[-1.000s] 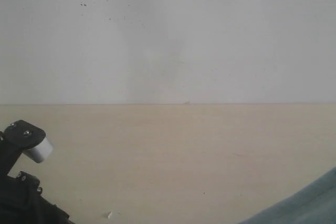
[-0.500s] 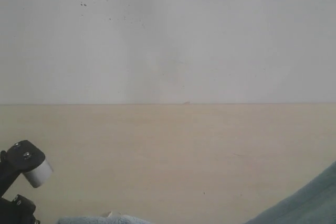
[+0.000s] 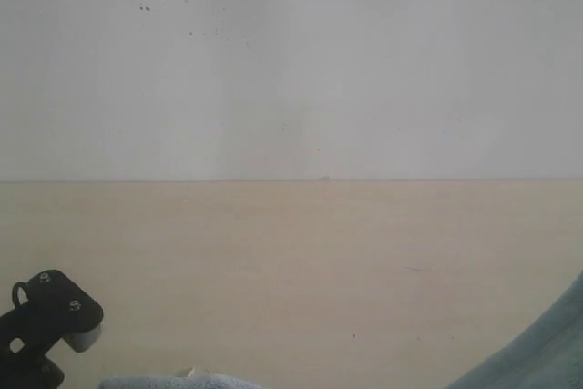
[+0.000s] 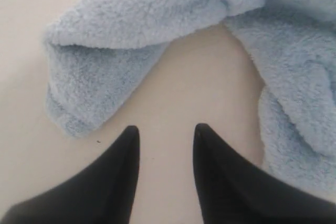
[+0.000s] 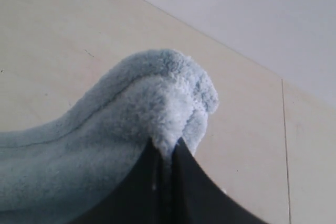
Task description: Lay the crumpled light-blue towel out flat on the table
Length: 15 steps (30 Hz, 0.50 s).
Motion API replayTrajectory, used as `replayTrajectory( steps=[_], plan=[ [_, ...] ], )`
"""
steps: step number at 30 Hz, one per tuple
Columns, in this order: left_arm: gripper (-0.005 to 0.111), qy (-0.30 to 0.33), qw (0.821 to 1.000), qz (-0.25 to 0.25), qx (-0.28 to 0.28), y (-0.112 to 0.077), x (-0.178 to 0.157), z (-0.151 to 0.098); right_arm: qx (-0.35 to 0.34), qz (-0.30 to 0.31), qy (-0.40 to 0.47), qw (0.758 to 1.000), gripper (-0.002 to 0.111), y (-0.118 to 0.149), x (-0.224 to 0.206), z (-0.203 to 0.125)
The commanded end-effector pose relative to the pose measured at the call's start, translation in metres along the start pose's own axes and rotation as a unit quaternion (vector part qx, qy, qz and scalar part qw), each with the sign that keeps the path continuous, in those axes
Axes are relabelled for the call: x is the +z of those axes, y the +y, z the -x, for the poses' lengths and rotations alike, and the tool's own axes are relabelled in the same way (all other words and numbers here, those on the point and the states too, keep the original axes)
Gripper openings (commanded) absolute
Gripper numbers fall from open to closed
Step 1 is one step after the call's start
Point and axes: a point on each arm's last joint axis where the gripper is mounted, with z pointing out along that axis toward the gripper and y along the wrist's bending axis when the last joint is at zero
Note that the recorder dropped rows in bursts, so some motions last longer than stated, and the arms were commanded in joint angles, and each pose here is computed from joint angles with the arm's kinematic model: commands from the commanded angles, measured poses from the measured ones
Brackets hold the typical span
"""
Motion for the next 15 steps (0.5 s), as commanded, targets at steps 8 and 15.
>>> replayTrajectory(
  steps=[8,15],
  plan=[
    [0.033,0.021,0.999,0.023,-0.012,0.010,0.054,0.004,-0.012,-0.004,-0.012,1.000,0.000,0.000,0.001,0.002],
    [0.033,0.020,0.999,0.021,-0.021,0.010,0.050,0.007,-0.013,-0.004,-0.017,1.000,0.000,0.000,0.001,0.003]
  ],
)
